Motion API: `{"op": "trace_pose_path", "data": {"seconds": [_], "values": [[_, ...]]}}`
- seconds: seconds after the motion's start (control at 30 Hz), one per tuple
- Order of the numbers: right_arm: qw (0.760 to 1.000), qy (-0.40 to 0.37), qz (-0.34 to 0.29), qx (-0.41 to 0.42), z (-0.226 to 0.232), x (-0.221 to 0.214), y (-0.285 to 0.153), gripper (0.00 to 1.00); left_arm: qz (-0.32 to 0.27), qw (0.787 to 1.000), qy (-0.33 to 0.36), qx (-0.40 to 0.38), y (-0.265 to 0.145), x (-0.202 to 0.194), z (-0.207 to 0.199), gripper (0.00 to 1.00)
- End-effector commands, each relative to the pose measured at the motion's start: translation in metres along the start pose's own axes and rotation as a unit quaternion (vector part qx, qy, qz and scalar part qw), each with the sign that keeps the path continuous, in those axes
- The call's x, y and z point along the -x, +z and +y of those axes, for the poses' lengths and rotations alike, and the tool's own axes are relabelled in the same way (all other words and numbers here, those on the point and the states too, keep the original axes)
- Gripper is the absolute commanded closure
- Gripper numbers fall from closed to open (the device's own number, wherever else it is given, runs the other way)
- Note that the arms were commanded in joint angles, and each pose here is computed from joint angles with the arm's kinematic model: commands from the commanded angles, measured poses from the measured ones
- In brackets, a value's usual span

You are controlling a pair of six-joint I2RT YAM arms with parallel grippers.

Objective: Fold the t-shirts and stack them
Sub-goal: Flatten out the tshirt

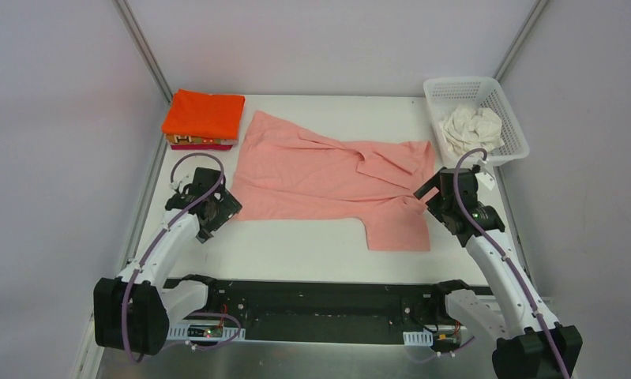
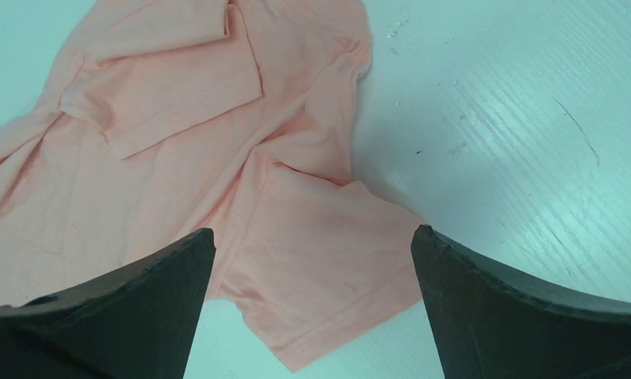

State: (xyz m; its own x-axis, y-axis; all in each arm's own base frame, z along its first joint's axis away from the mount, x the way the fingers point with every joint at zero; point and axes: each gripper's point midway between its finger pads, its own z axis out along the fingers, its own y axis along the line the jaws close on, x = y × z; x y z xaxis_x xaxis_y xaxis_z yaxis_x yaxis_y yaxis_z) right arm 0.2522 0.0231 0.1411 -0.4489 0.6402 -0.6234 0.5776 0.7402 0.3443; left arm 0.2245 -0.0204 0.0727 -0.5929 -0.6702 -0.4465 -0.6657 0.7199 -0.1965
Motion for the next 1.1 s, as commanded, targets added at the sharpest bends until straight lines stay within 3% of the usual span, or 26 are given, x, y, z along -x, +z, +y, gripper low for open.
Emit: {"op": "trace_pose_path", "data": {"seconds": [0.0,0.23,0.63,0.9,1.07], "values": [[1.000,-0.002,0.000,0.003,-0.001,0.001,-0.004,0.00,-0.022,0.998,-0.034,0.052,0.009,0.018,0.009,0.02],[1.000,-0.018,0.011,-0.012,-0.003,-0.002,0.001,0.00,0.029,0.998,-0.034,0.041,0.037,0.016,-0.022,0.19],[1.000,-0.018,0.010,-0.016,-0.009,-0.004,0.001,0.00,0.051,0.995,-0.044,0.069,0.068,0.009,-0.019,0.35],[0.999,-0.017,0.008,-0.029,-0.013,-0.005,0.004,0.01,0.090,0.993,-0.041,0.068,0.077,-0.009,-0.019,0.57],[0.999,-0.017,0.004,-0.031,-0.014,-0.004,0.003,0.00,0.109,0.991,-0.037,0.074,0.085,-0.017,-0.018,0.62]]}}
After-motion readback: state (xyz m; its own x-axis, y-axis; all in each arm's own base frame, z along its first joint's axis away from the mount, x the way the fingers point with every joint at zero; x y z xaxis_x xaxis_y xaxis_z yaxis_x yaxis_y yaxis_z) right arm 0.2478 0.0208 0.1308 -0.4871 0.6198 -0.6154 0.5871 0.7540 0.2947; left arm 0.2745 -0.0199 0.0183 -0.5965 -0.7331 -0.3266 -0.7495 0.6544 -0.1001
